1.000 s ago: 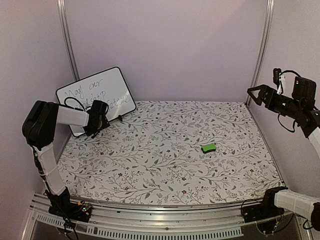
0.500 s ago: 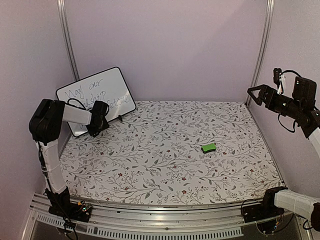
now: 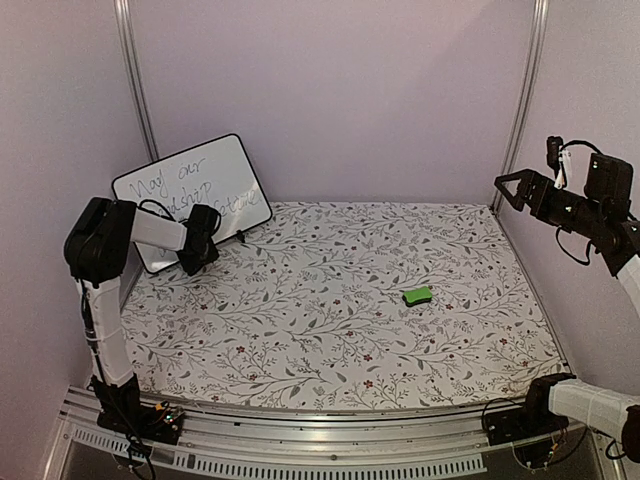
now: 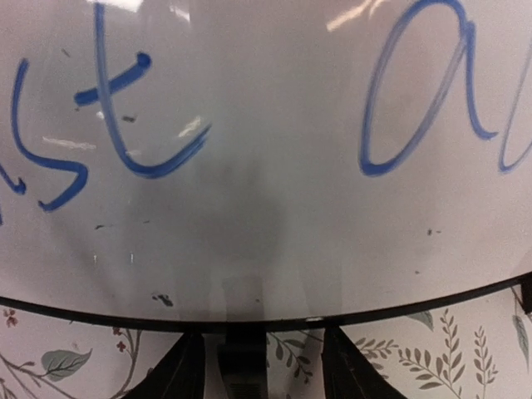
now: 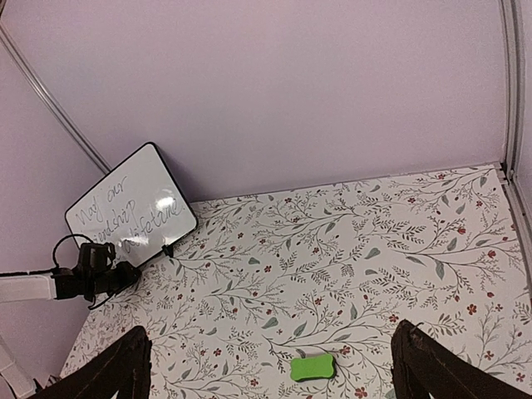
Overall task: Erase the whiteboard
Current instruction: Move the whiteboard to the center of the board.
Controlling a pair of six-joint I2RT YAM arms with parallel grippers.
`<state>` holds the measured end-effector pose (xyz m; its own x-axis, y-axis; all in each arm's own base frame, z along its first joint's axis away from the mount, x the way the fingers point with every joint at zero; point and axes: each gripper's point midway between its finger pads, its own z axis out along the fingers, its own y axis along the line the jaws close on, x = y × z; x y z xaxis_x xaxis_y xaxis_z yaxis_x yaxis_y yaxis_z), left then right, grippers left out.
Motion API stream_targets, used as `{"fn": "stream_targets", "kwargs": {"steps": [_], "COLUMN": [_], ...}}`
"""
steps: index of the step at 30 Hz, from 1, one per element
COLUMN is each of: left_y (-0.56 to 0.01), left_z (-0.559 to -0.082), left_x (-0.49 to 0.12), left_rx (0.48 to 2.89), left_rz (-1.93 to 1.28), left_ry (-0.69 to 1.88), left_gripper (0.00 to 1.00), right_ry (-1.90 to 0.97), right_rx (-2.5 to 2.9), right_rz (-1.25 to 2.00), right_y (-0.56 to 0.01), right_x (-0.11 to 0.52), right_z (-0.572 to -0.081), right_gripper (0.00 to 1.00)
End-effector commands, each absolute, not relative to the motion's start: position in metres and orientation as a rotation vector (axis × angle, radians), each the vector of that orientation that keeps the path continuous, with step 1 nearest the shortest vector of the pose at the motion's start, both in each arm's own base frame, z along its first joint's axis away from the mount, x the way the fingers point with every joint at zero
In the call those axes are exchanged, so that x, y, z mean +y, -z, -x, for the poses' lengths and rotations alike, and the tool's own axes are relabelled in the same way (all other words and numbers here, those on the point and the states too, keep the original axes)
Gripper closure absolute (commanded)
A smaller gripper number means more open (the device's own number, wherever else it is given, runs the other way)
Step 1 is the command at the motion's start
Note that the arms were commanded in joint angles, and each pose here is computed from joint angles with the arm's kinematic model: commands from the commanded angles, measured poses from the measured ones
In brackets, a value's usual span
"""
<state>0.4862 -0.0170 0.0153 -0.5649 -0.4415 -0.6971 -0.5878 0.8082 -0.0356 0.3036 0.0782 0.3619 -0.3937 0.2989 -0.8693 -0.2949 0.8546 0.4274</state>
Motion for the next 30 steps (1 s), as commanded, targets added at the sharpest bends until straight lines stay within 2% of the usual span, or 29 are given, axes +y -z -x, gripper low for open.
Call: {"fn": "stream_targets", "kwargs": {"steps": [1, 5, 8, 9, 11, 13, 20, 30], "left_y": [-0.015, -0.012, -0.011, -0.011, -0.011, -0.010, -0.013, -0.009], "left_z": [-0.492, -0.490, -0.490, -0.490, -0.490, -0.490, -0.490, -0.474], "left_x": [-0.015, -0.015, -0.015, -0.016, -0.016, -0.018, -0.035, -0.101], "left_rx": [2.256, 2.262, 2.265, 2.266, 2.267, 2.270, 2.273, 2.310], "left_rz": [0.751, 0.747, 0.743, 0.740, 0.736, 0.728, 0.658, 0.498], "left_ry": [-0.262, -0.263, -0.265, -0.265, -0.264, -0.262, -0.266, -0.211], "left_gripper": [0.53, 0.61, 0.73, 0.80, 0.86, 1.00, 1.00, 1.00], "right_ry": [-0.661, -0.658, -0.659, -0.659, -0.659, -0.657, -0.657, -0.668], "right_rx": [1.867, 1.866, 1.866, 1.867, 1.866, 1.863, 1.865, 1.866], "right_rz": [0.015, 0.015, 0.015, 0.016, 0.015, 0.015, 0.015, 0.010], "right_y": [-0.361, -0.361, -0.360, -0.360, -0.361, -0.362, -0.361, -0.361], "right_x": [0.083, 0.083, 0.083, 0.083, 0.083, 0.082, 0.082, 0.083], "right_z": [-0.302, -0.302, -0.302, -0.302, -0.301, -0.301, -0.300, -0.299], "right_gripper": [0.01, 0.01, 0.01, 0.01, 0.01, 0.01, 0.01, 0.01]}}
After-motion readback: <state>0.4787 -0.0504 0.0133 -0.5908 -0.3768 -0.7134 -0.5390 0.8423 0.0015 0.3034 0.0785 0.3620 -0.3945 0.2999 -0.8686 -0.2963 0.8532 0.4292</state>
